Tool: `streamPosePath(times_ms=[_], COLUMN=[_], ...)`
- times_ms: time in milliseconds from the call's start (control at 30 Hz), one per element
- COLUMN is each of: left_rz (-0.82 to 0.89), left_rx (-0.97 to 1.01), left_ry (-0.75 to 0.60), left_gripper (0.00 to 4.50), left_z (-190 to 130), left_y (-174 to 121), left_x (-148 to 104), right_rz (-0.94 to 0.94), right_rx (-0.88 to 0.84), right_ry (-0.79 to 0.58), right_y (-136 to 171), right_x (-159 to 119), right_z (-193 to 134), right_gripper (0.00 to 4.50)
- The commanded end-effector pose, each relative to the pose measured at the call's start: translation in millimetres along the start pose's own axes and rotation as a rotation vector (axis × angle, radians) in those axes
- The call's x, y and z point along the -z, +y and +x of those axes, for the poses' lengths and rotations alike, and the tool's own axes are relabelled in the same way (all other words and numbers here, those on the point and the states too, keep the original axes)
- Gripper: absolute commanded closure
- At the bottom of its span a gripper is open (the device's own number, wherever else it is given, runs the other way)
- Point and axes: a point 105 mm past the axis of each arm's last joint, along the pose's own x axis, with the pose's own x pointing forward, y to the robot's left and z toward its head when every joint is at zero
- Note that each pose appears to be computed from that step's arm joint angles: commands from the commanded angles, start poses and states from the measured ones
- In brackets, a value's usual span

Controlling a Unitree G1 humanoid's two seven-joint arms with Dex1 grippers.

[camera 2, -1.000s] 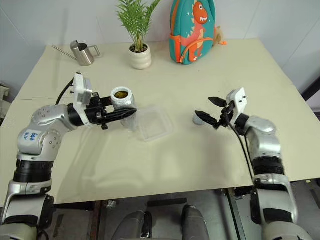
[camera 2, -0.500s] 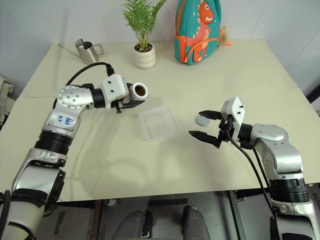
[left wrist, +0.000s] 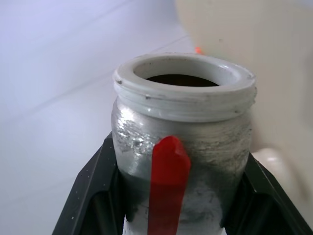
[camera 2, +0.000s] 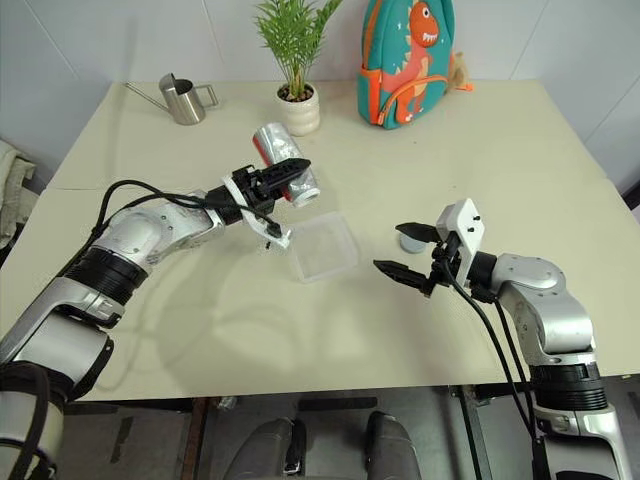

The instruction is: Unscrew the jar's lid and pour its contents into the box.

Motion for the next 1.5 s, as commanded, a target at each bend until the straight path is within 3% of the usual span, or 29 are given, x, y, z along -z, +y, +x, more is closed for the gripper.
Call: streamPosePath(times_ms=[33,333,567,700,867,1033,1133,1200,1300,1500], left_rz=[0.200,0.326,0.312,0.109,-0.430,-1.094,-1.448,-1.559,-1.720,-1.850], left_rx=[-0.097,-0.143,-0.152,-0.140,-0.053,0.063,-0.036,-0.120,-0.219,-0.360], left_ry=[-0.026,-0.114,-0.124,-0.067,0.061,0.414,0.803,1.034,1.212,1.378], left_gripper=[2.54,2.54,2.54,2.54,2.54,2.54,2.54,2.54,2.54,2.54], left_z=[5,7,3,-4,-24,-76,-131,-169,-211,-258], left_y=[13,14,21,29,24,-15,-44,-59,-77,-97], left_x=[10,1,3,15,32,64,102,117,114,90], right_rz=[-0.035,-0.024,-0.013,-0.012,-0.017,-0.067,-0.082,-0.106,-0.156,-0.157], right_rx=[-0.009,-0.016,-0.019,-0.025,-0.046,-0.064,-0.065,-0.075,-0.100,-0.135], right_ry=[-0.039,-0.057,-0.066,-0.071,-0.071,-0.045,-0.046,-0.061,-0.083,-0.132], right_y=[0,1,0,0,1,-3,-8,-9,-6,-6], right_x=[-13,-13,-9,-9,-7,-3,-4,-6,-8,-14], right_z=[2,8,11,12,12,10,8,8,7,15], right_gripper=[0.02,0.02,0.02,0.02,0.02,0.02,0.02,0.02,0.02,0.02])
